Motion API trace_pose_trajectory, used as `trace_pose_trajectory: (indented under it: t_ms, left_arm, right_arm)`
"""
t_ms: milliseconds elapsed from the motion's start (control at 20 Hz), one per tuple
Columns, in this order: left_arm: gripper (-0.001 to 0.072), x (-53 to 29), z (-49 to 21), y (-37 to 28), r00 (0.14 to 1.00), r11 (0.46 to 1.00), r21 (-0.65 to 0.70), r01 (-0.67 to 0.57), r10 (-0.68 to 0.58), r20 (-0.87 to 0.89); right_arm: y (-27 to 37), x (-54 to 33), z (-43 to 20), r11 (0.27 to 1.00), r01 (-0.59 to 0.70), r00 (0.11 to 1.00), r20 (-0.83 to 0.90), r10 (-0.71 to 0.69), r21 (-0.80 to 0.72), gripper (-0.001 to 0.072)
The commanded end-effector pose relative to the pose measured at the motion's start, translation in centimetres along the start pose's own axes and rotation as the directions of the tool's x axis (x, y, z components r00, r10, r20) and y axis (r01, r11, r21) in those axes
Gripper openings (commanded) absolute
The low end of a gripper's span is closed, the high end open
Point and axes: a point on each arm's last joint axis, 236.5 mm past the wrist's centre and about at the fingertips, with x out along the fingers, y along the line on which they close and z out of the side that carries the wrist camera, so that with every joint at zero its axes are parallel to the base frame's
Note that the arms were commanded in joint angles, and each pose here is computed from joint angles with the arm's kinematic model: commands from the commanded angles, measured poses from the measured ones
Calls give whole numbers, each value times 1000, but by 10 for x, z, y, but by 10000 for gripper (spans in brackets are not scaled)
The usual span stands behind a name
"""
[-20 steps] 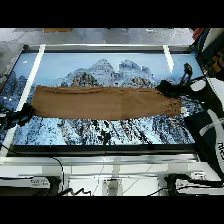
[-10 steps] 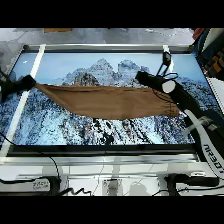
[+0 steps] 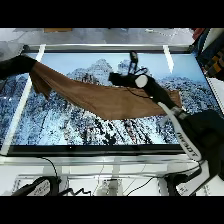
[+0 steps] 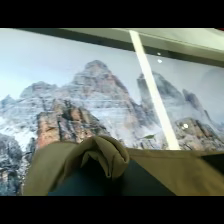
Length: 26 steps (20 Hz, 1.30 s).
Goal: Fold the clothes and pants, and hang the long-sleeved shirts on hangers.
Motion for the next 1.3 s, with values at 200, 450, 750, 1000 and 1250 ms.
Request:
trace_pose_trajectory:
  t_ms: [200,450,750,1000,1250]
  left_arm:
    - [22,-11,-5,-74,990,987,84,138,-135,-33]
    - [22,-9,-1,-76,991,987,92,132,-131,-14]
    - [22,-7,17,-65,994,993,91,80,-86,66]
    - [23,21,-14,-68,991,989,61,131,-129,-42]
    - [22,81,-94,-118,922,957,3,291,-280,-267]
  right_arm:
    - [103,74,-114,987,-158,961,-224,160,26,22]
    - [158,80,-195,973,-226,906,-358,225,38,22]
    - [177,78,-212,967,-254,897,-370,242,17,22]
    - [116,71,-164,986,-159,921,-367,133,-42,23]
    - [-26,18,-60,994,82,933,-344,-101,-70,23]
